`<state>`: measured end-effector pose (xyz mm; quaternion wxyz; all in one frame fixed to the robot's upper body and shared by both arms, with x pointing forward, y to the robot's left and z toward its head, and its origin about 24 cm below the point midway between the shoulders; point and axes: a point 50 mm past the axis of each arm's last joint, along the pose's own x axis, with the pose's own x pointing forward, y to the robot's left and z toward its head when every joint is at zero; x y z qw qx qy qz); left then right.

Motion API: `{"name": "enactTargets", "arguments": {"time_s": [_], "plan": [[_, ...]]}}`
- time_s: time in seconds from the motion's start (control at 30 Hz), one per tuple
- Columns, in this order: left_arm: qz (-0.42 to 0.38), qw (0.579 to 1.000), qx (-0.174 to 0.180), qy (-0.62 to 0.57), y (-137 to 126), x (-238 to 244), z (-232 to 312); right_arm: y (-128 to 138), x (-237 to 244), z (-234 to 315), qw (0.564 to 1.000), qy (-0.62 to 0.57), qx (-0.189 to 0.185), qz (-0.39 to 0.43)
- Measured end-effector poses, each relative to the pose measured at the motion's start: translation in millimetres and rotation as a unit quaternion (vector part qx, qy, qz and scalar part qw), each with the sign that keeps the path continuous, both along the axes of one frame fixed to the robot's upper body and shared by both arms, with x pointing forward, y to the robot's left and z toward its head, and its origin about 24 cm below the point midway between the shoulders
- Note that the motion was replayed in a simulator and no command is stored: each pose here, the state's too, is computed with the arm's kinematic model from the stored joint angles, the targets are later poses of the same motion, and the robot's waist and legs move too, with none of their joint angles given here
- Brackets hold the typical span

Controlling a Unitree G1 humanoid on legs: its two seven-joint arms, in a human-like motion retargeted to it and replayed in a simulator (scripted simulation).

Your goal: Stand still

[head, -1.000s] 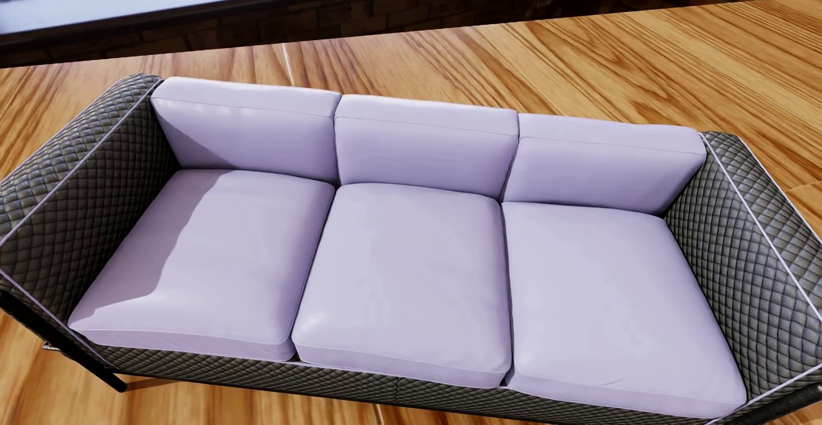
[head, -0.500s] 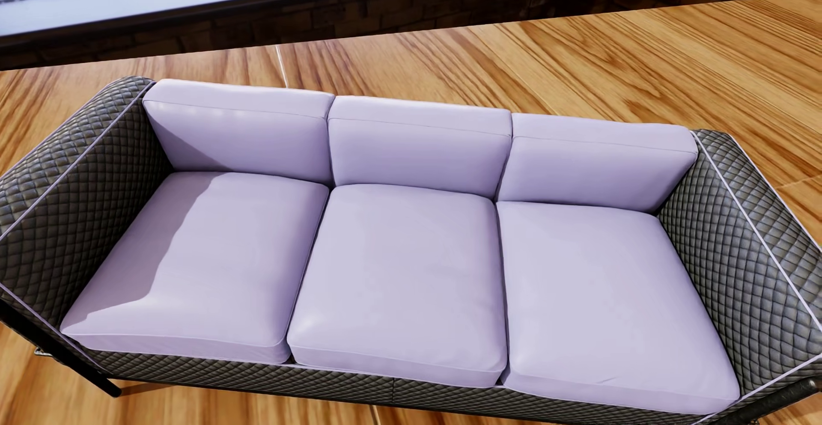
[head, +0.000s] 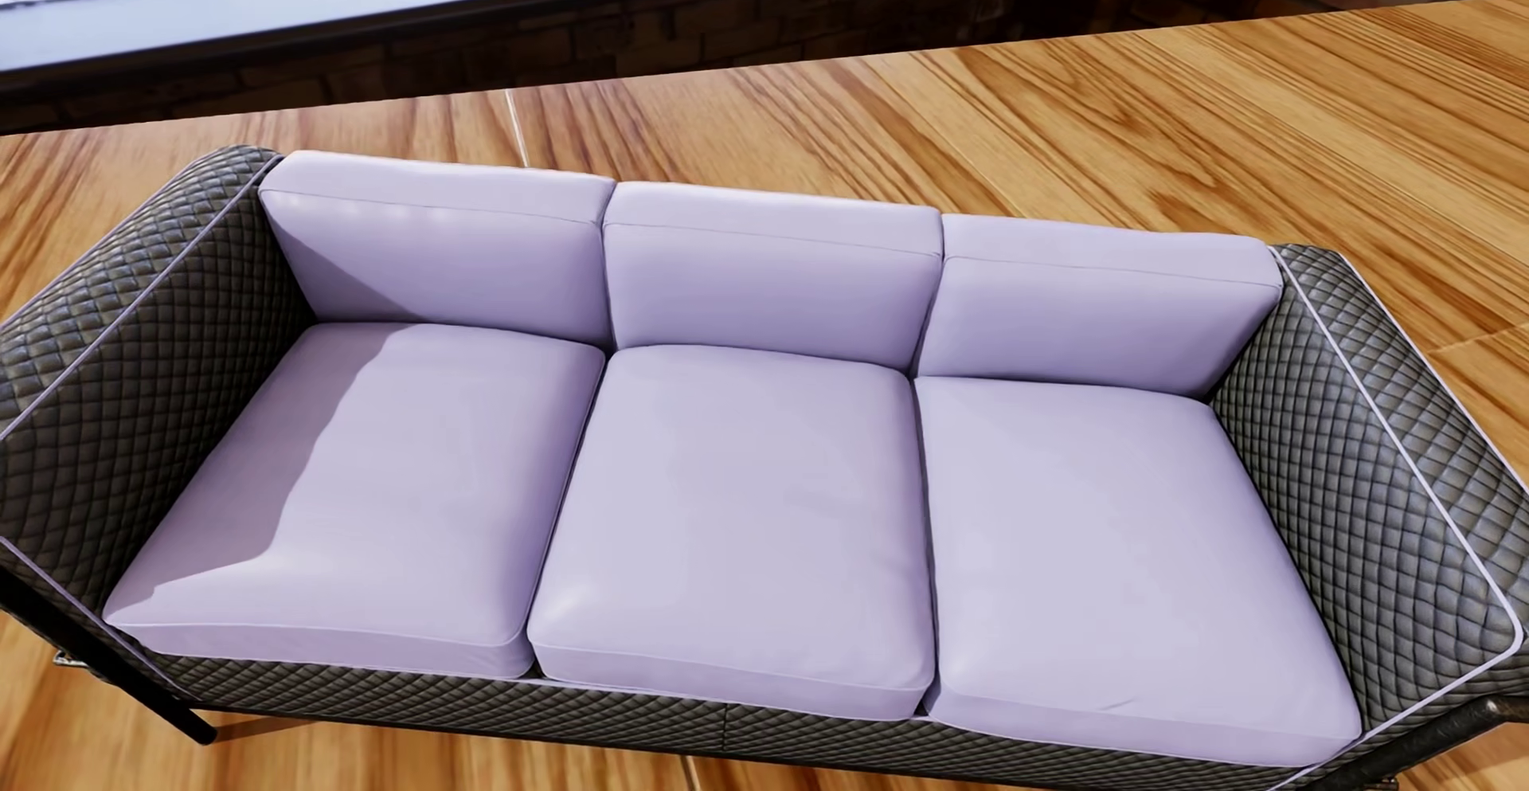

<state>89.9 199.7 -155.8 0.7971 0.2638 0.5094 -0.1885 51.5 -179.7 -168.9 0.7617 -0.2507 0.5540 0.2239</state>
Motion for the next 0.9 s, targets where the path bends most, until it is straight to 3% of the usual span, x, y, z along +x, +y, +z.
{"name": "enactTargets", "arguments": {"time_s": [0.9], "plan": [[0.011,1.000,-0.003,0.003,-0.5,-3.4,-1.0,2.4,0.5,-0.1,1.000,-0.001,0.004,-0.007]]}}
